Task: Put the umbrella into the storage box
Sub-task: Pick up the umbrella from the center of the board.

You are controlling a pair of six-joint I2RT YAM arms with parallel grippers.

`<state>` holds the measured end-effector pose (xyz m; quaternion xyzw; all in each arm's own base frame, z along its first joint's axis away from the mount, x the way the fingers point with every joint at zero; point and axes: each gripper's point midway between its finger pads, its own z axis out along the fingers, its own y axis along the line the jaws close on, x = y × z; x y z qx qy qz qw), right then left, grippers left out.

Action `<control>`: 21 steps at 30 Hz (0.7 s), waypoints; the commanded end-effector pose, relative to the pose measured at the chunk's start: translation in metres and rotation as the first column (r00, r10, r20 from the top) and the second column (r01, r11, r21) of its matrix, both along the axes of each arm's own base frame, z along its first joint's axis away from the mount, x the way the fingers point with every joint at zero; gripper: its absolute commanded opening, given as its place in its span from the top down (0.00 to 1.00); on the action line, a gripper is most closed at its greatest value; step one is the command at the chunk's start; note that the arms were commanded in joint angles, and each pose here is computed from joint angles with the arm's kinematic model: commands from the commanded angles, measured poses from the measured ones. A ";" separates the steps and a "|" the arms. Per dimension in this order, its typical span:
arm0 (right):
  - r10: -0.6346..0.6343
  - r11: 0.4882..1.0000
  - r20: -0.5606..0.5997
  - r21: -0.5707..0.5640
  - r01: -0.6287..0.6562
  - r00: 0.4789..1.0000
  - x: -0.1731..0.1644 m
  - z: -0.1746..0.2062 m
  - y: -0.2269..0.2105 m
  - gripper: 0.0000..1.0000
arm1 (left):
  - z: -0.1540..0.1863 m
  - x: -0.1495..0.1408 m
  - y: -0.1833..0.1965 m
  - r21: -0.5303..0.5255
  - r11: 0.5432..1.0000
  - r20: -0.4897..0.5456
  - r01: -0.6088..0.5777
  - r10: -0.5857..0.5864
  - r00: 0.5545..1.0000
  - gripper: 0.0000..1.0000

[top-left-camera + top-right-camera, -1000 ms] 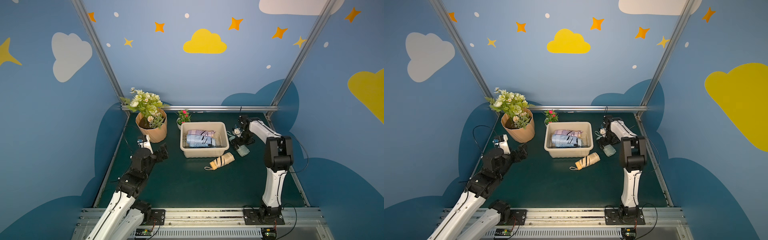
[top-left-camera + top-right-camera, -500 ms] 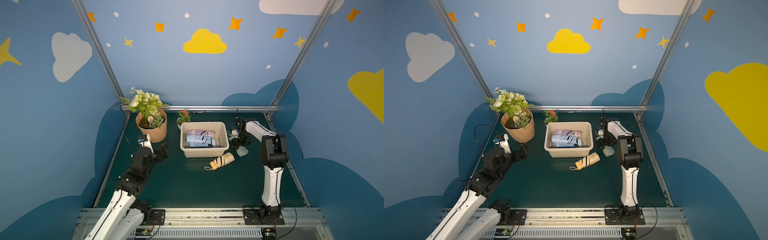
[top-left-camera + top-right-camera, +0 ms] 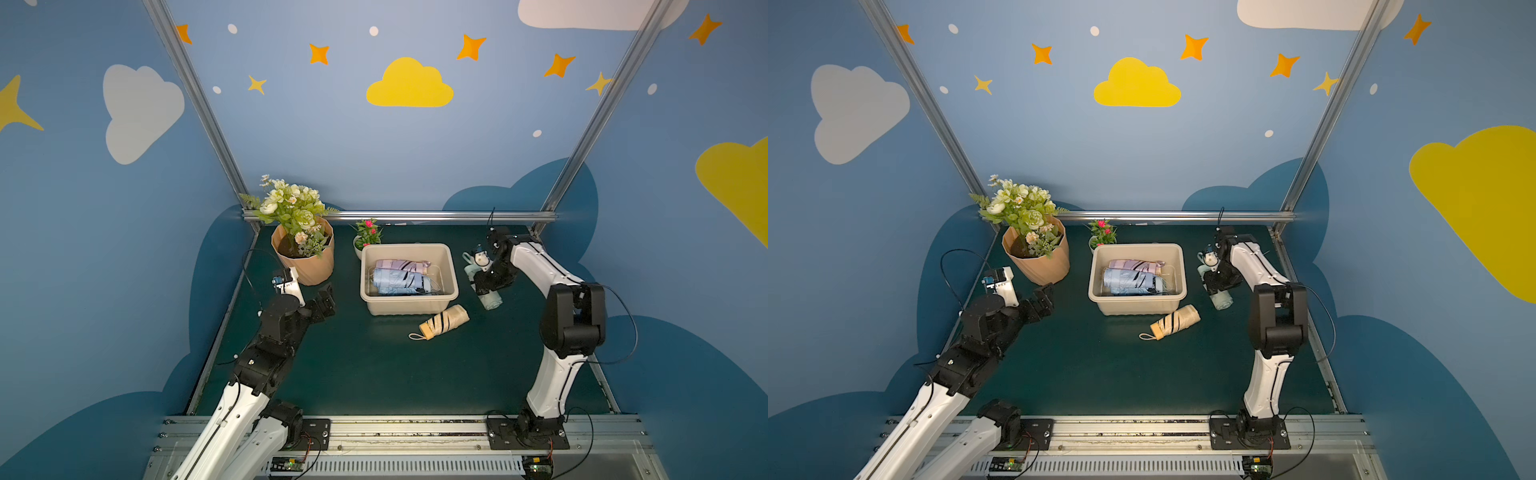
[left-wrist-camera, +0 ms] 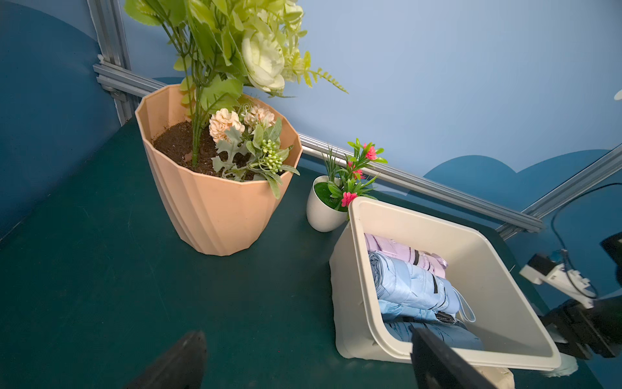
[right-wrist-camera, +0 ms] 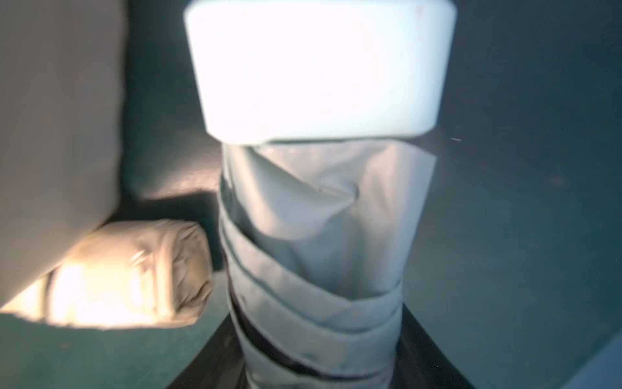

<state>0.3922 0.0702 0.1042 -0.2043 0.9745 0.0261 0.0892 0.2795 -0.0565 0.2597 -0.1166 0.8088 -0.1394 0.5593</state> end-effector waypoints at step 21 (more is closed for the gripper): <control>0.546 0.748 0.626 -0.065 -0.660 0.557 0.001 0.207 0.148 0.61 | -0.016 -0.032 0.018 -0.063 0.996 -0.008 -0.066 0.066 0.998 0.00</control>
